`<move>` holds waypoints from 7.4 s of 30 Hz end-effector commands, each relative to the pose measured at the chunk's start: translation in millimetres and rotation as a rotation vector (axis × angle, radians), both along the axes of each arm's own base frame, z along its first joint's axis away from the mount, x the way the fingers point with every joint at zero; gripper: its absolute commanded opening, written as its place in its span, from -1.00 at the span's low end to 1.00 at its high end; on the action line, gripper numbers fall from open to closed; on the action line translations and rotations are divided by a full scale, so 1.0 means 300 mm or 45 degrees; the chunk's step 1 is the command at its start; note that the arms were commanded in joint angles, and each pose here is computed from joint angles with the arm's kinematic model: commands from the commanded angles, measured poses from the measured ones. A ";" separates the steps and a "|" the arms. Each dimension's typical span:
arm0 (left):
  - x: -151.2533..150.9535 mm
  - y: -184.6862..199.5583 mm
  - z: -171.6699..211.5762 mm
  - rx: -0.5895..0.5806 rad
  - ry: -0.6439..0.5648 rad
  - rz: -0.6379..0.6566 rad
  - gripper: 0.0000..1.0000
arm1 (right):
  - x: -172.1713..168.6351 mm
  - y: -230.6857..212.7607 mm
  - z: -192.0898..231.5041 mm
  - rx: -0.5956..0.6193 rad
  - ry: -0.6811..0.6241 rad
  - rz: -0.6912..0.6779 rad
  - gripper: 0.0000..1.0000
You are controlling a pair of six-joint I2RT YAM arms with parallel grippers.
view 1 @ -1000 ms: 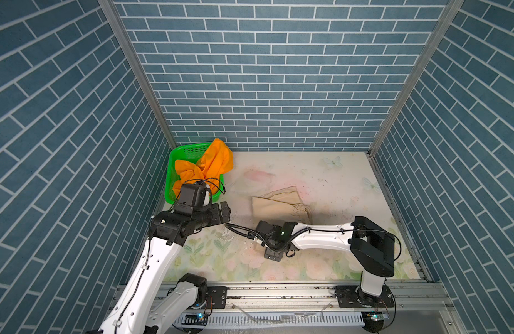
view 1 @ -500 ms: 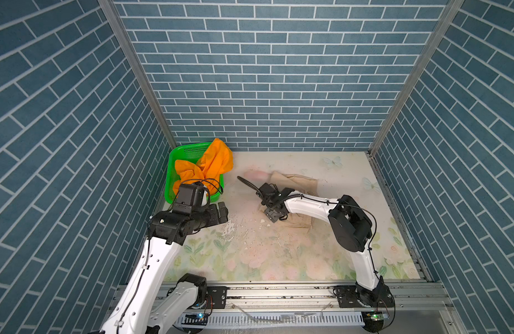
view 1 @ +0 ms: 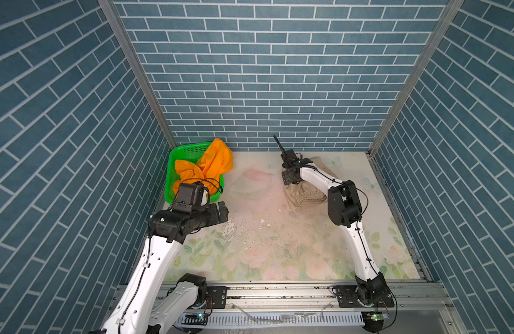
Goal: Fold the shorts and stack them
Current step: 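Grasp the beige shorts bundle with the right gripper and drag it farther away, then place the beige bundle in the far corner and open the right gripper, then grasp the orange shorts in the green basket with the left gripper while right withdraws, then lift the orange shorts out and drop them mid-table with the left gripper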
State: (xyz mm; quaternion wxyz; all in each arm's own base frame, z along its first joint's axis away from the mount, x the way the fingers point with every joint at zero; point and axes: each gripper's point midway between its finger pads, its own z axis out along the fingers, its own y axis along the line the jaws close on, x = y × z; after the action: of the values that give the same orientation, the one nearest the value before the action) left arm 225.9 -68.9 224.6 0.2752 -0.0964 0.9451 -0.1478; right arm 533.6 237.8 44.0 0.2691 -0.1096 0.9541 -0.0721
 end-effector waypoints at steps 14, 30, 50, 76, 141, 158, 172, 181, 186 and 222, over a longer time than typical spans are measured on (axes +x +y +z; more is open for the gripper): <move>0.070 -0.032 -0.043 -0.050 0.058 -0.002 0.99 | -0.100 -0.016 0.164 0.214 -0.047 0.134 0.81; 0.070 -0.024 -0.038 -0.031 0.050 -0.022 0.99 | -0.240 -0.150 0.023 -0.157 0.072 -0.007 0.82; 0.079 -0.038 -0.028 -0.064 0.042 -0.032 0.99 | -0.217 -0.481 0.026 -0.326 0.243 0.073 0.81; 0.097 -0.015 0.011 -0.002 -0.009 -0.031 0.99 | -0.354 -0.676 0.375 0.247 0.008 -0.290 0.66; 0.657 0.327 0.024 0.599 -0.030 -0.006 0.99 | -0.876 -0.093 0.548 0.817 -0.219 0.591 0.40; 0.790 0.472 -0.313 0.597 0.268 0.063 0.36 | -0.919 -0.091 0.502 0.851 -0.224 0.544 0.42; 0.778 0.448 -0.032 0.455 0.078 0.018 -1.00 | -0.889 -0.066 0.510 0.862 -0.245 0.561 0.41; 0.665 0.169 0.597 0.008 -0.448 -0.207 -1.00 | -0.849 -0.021 0.524 0.914 -0.271 0.599 0.40; 0.521 -0.102 0.836 -0.163 -0.628 -0.498 -1.00 | -0.816 0.005 0.537 0.954 -0.314 0.604 0.40; 0.351 -0.494 0.131 0.261 -0.055 -0.857 0.99 | -0.965 -0.195 0.246 0.692 0.033 0.290 0.49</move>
State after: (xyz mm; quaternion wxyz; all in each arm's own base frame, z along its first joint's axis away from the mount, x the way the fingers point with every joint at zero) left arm 372.7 -198.1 249.9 0.2340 0.1801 0.9434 -0.1512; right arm 240.3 174.8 113.8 0.2727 -0.1639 0.9272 0.1977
